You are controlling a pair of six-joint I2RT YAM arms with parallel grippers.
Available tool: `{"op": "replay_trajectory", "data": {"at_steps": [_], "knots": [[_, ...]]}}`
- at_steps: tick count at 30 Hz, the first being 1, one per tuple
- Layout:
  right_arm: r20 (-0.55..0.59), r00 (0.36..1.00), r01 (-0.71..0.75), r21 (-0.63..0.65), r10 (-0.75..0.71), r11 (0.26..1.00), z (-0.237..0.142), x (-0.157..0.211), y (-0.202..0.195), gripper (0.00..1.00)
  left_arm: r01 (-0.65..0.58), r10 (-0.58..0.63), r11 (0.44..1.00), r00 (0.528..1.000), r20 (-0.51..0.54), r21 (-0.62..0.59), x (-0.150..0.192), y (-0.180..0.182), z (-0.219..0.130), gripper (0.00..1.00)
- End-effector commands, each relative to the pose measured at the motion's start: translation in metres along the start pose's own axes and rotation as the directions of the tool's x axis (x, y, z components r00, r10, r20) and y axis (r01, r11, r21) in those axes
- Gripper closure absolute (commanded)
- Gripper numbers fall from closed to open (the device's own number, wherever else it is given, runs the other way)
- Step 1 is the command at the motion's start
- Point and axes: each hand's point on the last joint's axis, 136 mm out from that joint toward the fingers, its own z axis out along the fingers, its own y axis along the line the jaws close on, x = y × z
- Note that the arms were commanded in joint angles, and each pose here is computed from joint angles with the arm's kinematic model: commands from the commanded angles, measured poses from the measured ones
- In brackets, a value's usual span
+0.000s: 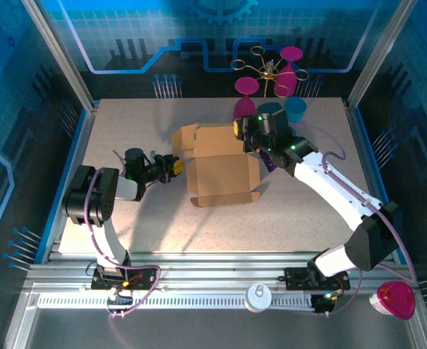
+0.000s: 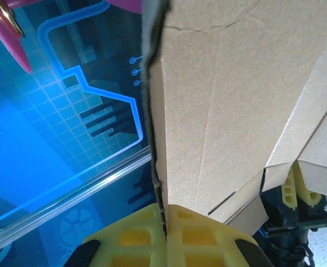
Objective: Fold the paper box
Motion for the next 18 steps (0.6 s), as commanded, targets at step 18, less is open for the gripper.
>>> {"op": "replay_trajectory", "data": {"at_steps": [18], "knots": [[-0.027,0.998,-0.063,-0.012,0.062,0.998,0.013,-0.004,-0.002,1.0,-0.157,0.164,0.979,0.986,-0.044,0.13,0.045,-0.037,-0.002,0.7]]}}
